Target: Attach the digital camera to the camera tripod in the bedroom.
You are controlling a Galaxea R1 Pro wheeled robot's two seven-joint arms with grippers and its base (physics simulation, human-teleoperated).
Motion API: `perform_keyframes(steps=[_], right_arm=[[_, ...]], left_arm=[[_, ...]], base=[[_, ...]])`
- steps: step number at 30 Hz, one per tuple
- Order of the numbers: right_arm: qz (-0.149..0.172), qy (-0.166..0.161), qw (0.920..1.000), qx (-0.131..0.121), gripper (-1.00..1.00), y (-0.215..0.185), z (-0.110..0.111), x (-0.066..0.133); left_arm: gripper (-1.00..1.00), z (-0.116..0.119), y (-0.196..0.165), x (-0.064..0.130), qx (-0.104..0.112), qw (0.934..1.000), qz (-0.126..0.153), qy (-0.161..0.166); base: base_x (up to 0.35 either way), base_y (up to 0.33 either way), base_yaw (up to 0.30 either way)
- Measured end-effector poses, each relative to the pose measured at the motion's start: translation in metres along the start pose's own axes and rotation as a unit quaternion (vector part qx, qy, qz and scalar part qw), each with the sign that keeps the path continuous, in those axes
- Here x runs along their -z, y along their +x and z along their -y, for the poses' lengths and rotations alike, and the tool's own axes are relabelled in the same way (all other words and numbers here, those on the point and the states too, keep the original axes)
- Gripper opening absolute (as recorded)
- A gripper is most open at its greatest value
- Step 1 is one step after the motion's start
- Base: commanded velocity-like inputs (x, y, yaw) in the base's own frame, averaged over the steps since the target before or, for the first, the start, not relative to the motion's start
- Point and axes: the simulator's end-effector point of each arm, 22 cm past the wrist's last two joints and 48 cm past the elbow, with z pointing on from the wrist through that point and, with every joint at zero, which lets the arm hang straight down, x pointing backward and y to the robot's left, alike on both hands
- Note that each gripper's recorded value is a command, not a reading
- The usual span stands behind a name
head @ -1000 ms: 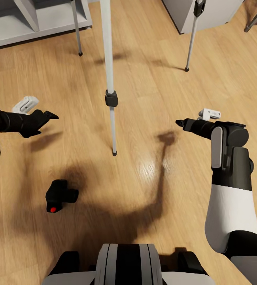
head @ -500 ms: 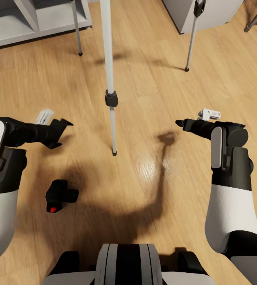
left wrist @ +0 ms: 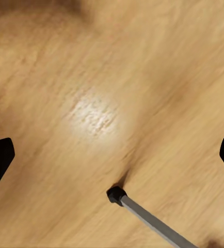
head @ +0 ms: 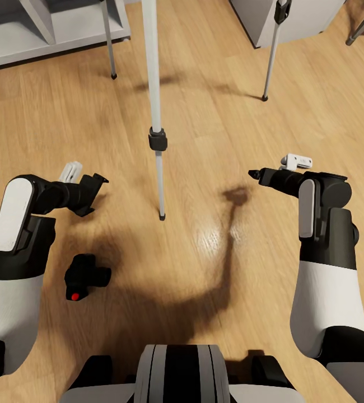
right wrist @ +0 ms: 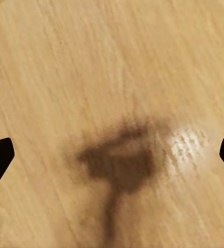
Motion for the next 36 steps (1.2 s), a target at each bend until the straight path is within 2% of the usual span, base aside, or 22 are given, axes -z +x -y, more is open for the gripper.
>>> perform_keyframes(steps=[4,6,7,9,11,12,14,15,17,18,21,22,24,25,28,30,32,33,35,36], right_arm=[[0.000,0.000,1.0000,0.000,1.00,0.000,0.000,0.000],[0.000,0.000,1.0000,0.000,1.00,0.000,0.000,0.000],[0.000,0.000,1.0000,0.000,1.00,0.000,0.000,0.000],[0.000,0.000,1.0000,0.000,1.00,0.000,0.000,0.000],[0.000,0.000,1.0000,0.000,1.00,0.000,0.000,0.000],[0.000,0.000,1.0000,0.000,1.00,0.000,0.000,0.000],[0.000,0.000,1.0000,0.000,1.00,0.000,0.000,0.000],[0.000,0.000,1.0000,0.000,1.00,0.000,0.000,0.000],[0.000,0.000,1.0000,0.000,1.00,0.000,0.000,0.000],[0.000,0.000,1.0000,0.000,1.00,0.000,0.000,0.000],[0.000,0.000,1.0000,0.000,1.00,0.000,0.000,0.000],[0.000,0.000,1.0000,0.000,1.00,0.000,0.000,0.000],[0.000,0.000,1.0000,0.000,1.00,0.000,0.000,0.000],[0.000,0.000,1.0000,0.000,1.00,0.000,0.000,0.000],[0.000,0.000,1.0000,0.000,1.00,0.000,0.000,0.000],[0.000,0.000,1.0000,0.000,1.00,0.000,0.000,0.000],[0.000,0.000,1.0000,0.000,1.00,0.000,0.000,0.000],[0.000,0.000,1.0000,0.000,1.00,0.000,0.000,0.000],[0.000,0.000,1.0000,0.000,1.00,0.000,0.000,0.000],[0.000,0.000,1.0000,0.000,1.00,0.000,0.000,0.000]], left_arm=[[1.00,0.000,-0.006,0.000,0.014,0.9998,0.015,0.000],[1.00,0.000,-0.010,0.000,0.036,0.9991,0.022,0.002],[1.00,0.000,-0.010,0.000,0.036,0.9991,0.022,0.002],[1.00,-0.002,-0.014,0.000,0.073,0.9969,0.029,0.003],[1.00,-0.007,-0.021,0.000,0.120,0.9922,0.035,0.001],[1.00,-0.007,-0.021,0.000,0.121,0.9921,0.035,0.001],[1.00,-0.015,-0.026,0.000,0.159,0.9865,0.039,-0.005],[1.00,-0.015,-0.026,0.000,0.159,0.9864,0.039,-0.005],[1.00,-0.021,-0.026,-0.001,0.183,0.9822,0.042,-0.013],[1.00,-0.021,-0.026,-0.001,0.183,0.9821,0.042,-0.013],[1.00,-0.022,-0.021,-0.001,0.211,0.9765,0.039,-0.017],[1.00,-0.022,-0.021,-0.001,0.212,0.9764,0.039,-0.017],[1.00,-0.020,-0.021,-0.001,0.234,0.9713,0.039,-0.015],[1.00,-0.020,-0.021,-0.001,0.235,0.9712,0.039,-0.015],[1.00,-0.019,-0.030,0.001,0.266,0.9627,0.051,-0.009],[1.00,-0.019,-0.033,0.001,0.274,0.9601,0.055,-0.007],[1.00,-0.019,-0.036,0.001,0.300,0.9518,0.063,-0.002],[1.00,-0.019,-0.036,0.001,0.301,0.9516,0.063,-0.002],[1.00,-0.020,-0.035,0.001,0.347,0.9353,0.068,0.001],[1.00,-0.020,-0.035,0.001,0.348,0.9350,0.069,0.001]], base=[[0.000,0.000,0.000],[0.000,0.000,0.000],[0.000,0.000,0.000],[0.000,0.000,0.000],[0.000,0.000,0.000],[0.000,0.000,0.000],[0.000,0.000,0.000],[0.000,0.000,0.000],[0.000,0.000,0.000],[0.000,0.000,0.000],[0.000,0.000,0.000],[0.000,0.000,0.000],[0.000,0.000,0.000],[0.000,0.000,0.000],[0.000,0.000,0.000],[0.000,0.000,0.000],[0.000,0.000,0.000],[0.000,0.000,0.000],[0.000,0.000,0.000],[0.000,0.000,0.000]])
